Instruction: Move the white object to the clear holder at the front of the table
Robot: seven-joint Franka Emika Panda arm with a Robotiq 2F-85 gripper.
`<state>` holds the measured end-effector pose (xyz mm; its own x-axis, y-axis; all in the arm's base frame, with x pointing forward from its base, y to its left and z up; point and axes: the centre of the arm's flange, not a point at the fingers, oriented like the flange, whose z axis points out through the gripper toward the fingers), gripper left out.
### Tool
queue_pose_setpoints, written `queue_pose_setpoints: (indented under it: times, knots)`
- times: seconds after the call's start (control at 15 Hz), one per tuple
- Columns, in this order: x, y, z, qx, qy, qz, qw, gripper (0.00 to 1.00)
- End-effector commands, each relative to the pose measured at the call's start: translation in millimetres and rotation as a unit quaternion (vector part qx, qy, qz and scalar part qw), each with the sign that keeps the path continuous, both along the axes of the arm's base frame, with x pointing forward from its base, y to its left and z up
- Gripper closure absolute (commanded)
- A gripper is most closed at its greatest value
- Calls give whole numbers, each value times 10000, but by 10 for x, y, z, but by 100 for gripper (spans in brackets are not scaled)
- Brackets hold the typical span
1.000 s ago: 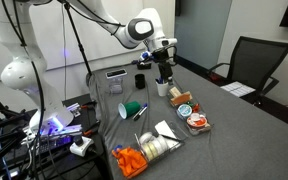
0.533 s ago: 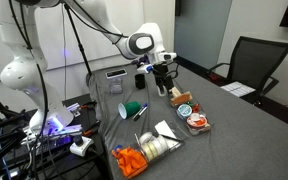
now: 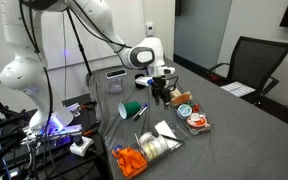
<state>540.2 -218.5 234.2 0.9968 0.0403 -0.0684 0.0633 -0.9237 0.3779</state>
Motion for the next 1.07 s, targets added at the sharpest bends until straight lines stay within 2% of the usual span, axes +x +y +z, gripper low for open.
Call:
queue_pose_setpoints:
  times: [0.0,0.33,0.87,1.0]
  knots:
    - [-73,-140,-260,-50,80,97,9999,0]
    - [-143,-242,-498,-141,165,130,9997,0]
    - [-153,-307,-688,-244,67,203,9995,0]
    - [-154,-312,-717,-275,36,234,9993,28]
